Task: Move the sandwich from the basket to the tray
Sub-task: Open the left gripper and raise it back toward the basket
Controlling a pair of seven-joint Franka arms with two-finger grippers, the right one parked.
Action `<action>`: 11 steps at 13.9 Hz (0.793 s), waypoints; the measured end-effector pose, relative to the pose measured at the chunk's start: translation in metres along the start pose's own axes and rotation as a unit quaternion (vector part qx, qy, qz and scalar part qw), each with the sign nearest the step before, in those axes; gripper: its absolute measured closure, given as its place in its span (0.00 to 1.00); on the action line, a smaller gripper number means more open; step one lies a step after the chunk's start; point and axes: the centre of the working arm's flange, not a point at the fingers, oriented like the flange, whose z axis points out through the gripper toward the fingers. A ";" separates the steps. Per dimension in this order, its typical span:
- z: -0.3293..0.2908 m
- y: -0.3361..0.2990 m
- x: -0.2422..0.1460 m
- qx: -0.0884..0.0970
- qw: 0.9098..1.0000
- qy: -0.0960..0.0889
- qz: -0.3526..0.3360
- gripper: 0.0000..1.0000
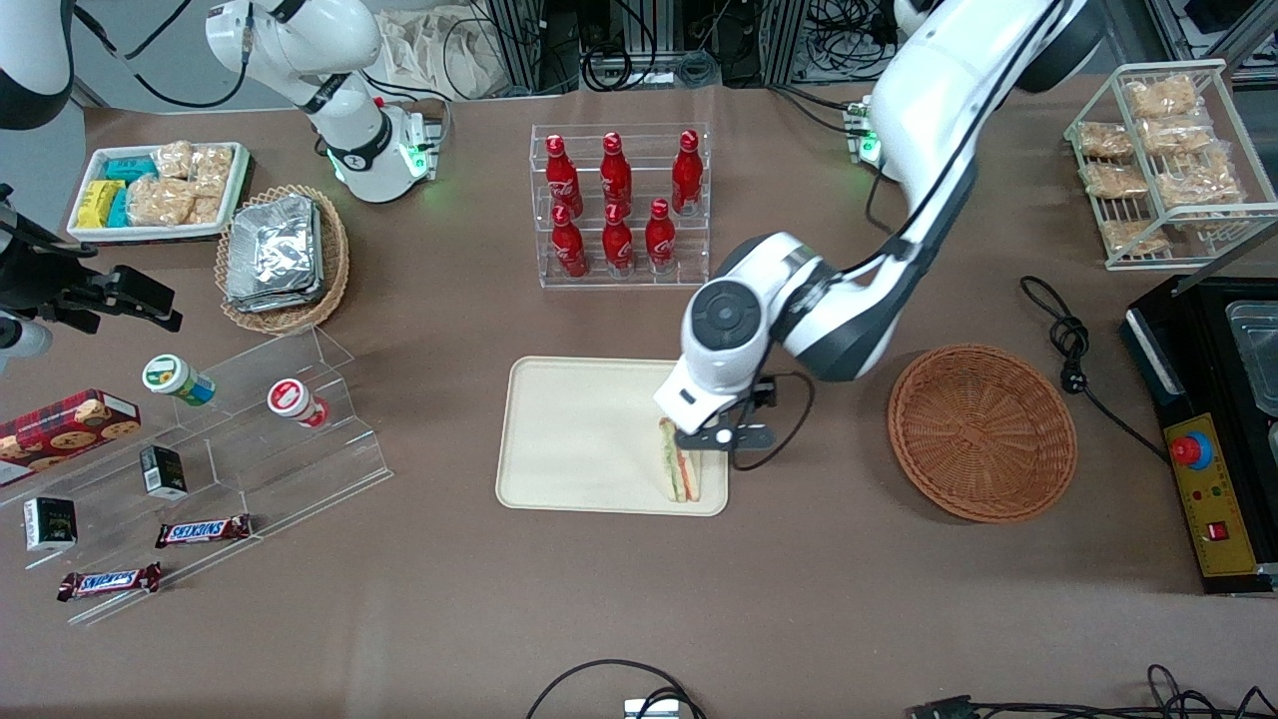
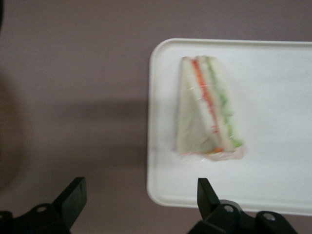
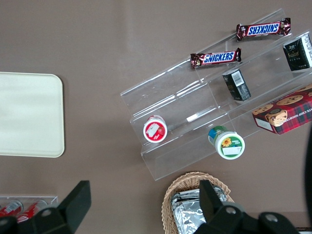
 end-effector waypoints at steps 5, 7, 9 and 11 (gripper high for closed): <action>-0.034 -0.106 -0.034 0.032 0.998 -0.006 0.053 0.00; -0.043 -0.162 -0.025 0.040 0.997 -0.030 0.062 0.00; -0.061 -0.223 -0.007 0.045 0.997 -0.049 0.027 0.00; -0.093 -0.274 0.010 0.043 0.997 -0.056 -0.012 0.00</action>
